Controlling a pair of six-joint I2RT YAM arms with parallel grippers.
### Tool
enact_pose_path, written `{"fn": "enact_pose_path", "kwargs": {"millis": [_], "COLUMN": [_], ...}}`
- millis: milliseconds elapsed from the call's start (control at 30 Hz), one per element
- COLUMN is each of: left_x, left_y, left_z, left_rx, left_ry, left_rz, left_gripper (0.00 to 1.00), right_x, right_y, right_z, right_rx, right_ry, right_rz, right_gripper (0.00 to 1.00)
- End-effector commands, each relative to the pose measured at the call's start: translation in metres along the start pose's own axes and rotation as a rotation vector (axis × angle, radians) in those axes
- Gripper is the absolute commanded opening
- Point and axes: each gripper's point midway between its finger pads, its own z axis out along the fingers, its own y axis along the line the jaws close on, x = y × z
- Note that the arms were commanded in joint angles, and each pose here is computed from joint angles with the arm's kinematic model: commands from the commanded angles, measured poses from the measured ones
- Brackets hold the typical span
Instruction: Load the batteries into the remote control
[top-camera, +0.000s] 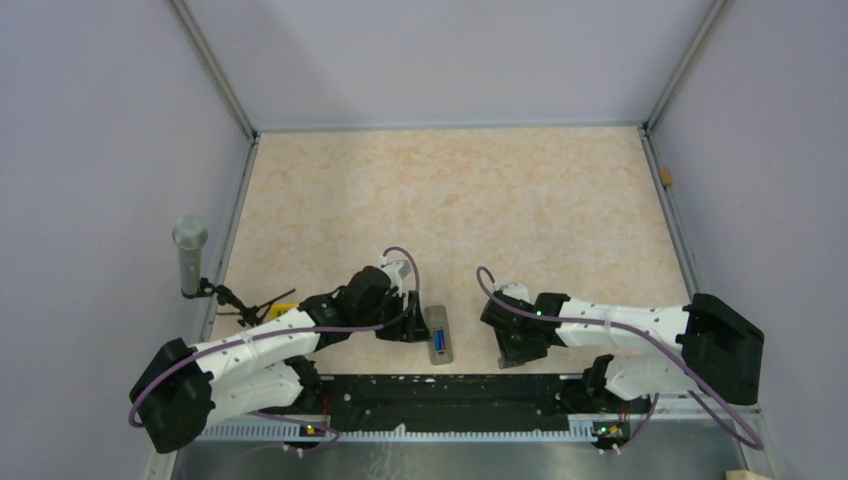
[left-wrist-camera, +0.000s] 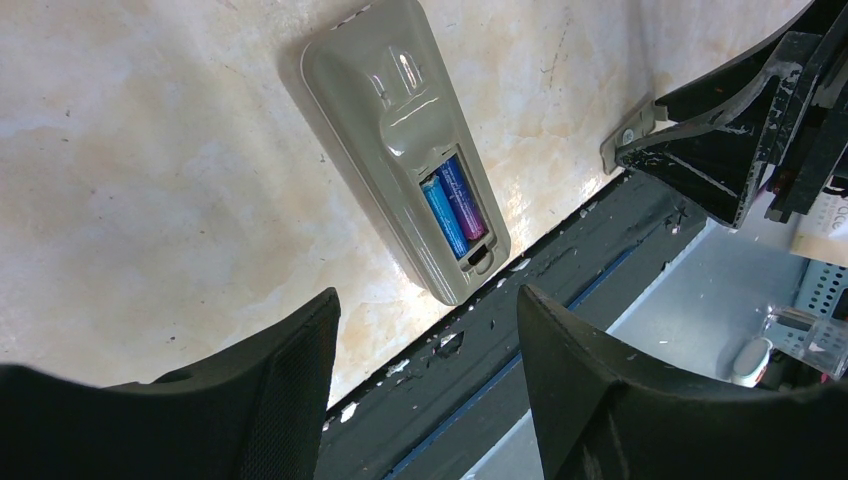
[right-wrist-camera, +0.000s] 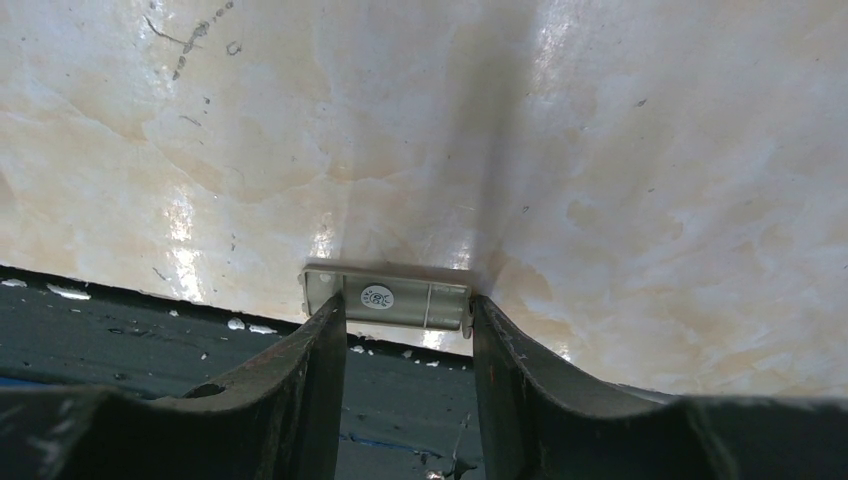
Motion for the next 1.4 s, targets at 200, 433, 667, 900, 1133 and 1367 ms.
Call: {"fn": "enact_pose_path", "kwargs": {"millis": [200, 433, 667, 900, 1133, 1367], "left_x": [-0.016, -0.016, -0.016, -0.016, -0.017, -0.017], "left_y": [-0.014, -0.014, -0.014, -0.014, -0.014, -0.014], "left_z": [-0.002, -0.003, -0.002, -0.002, -0.001, 0.000], "left_rx": [0.040, 0.036, 0.036, 0.033, 0.032, 0.028], "left_ry": [-0.047, -0.046, -0.046, -0.044, -0.039, -0.039], "left_rz": [0.015, 0.019, 0.020, 0.018, 0.017, 0.012], "left_gripper": [0.67, 0.67, 0.67, 0.67, 0.67, 0.67], "right_x": [-0.022, -0.034, -0.046, -0.049, -0.043, -0.040], "right_y": [0.020, 0.024, 0.025, 0.013, 0.009, 0.010], "right_z": [-0.008, -0.009, -0.020, -0.032, -0.019, -0.008], "right_rx": [-0.056, -0.040, -0.019, 0.025, 0.011, -0.016], "right_ry": [-0.087, -0.122, -0.154, -0.164, -0.133, -0.114], "right_rz": [0.020, 0.028, 0.007, -0.043, -0.066, -0.072], "right_gripper": [0.00, 0.00, 0.10, 0.27, 0.30, 0.29]}}
